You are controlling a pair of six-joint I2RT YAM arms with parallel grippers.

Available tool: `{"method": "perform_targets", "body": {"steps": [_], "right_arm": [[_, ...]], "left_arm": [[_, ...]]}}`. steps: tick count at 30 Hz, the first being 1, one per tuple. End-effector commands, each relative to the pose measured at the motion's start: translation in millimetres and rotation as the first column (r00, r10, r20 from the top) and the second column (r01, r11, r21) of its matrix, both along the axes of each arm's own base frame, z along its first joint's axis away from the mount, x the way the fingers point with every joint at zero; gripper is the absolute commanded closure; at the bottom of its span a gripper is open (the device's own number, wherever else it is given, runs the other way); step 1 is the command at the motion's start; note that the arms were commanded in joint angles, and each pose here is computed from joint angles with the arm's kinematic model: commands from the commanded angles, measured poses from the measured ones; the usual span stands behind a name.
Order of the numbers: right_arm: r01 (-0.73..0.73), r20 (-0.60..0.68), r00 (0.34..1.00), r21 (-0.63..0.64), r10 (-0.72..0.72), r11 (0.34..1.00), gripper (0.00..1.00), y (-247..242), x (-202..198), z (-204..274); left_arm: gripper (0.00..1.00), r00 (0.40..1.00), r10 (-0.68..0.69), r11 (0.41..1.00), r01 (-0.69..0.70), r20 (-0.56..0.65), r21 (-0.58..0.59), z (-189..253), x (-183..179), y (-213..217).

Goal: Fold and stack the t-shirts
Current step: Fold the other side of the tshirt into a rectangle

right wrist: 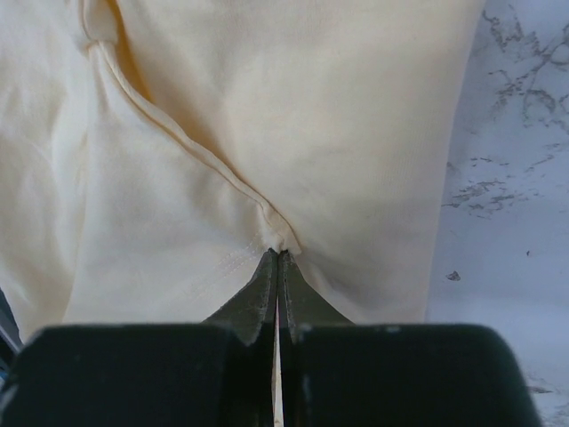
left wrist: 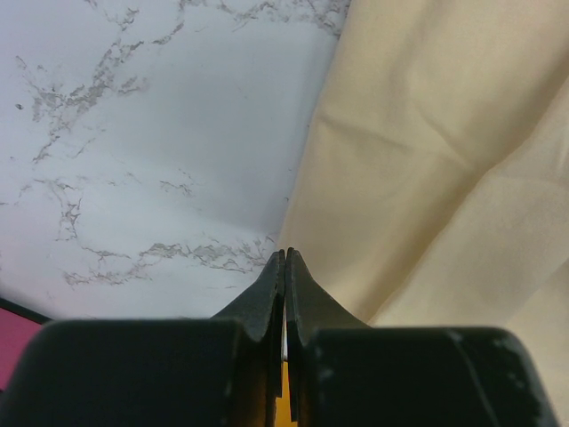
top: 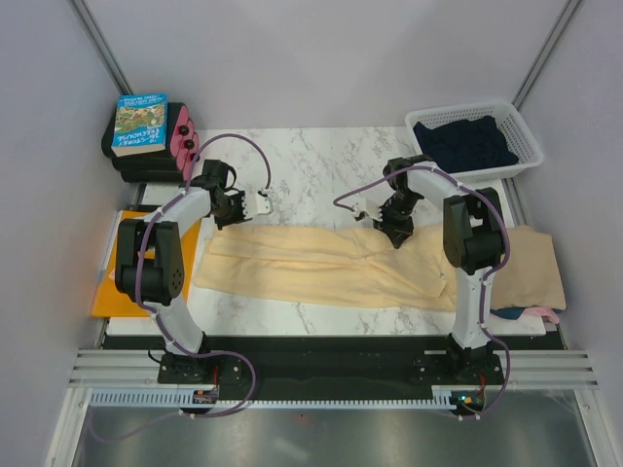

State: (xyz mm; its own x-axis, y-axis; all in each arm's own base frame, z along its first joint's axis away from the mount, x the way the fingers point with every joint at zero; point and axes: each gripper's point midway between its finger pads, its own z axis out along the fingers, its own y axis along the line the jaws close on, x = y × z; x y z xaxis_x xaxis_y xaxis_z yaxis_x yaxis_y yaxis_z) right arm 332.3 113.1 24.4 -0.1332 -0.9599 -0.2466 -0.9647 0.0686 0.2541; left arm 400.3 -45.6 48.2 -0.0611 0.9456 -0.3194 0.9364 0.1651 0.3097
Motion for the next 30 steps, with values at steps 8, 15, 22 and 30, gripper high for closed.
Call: {"method": "perform_targets", "body": {"steps": [8, 15, 22, 30], "right_arm": [[-0.068, 0.022, 0.997, 0.052, 0.067, 0.996, 1.00, 11, -12, 48], [-0.165, -0.011, 0.986, 0.041, 0.166, 0.985, 1.00, 14, -50, 74], [-0.261, 0.004, 0.965, 0.050, 0.261, 0.964, 1.00, 24, -84, 85], [-0.330, -0.018, 0.943, 0.071, 0.332, 0.941, 1.00, 44, -124, 89]], "left_arm": [[0.97, 1.000, -0.018, 0.999, 0.018, 0.003, -0.028, 3, 2, -8], [0.97, 1.000, -0.019, 0.999, 0.019, 0.002, -0.027, 3, 0, -8], [0.97, 1.000, -0.024, 0.999, 0.024, 0.005, -0.023, 3, 0, -7], [0.97, 0.999, -0.033, 0.999, 0.034, 0.022, -0.009, 8, 4, -6]]}}
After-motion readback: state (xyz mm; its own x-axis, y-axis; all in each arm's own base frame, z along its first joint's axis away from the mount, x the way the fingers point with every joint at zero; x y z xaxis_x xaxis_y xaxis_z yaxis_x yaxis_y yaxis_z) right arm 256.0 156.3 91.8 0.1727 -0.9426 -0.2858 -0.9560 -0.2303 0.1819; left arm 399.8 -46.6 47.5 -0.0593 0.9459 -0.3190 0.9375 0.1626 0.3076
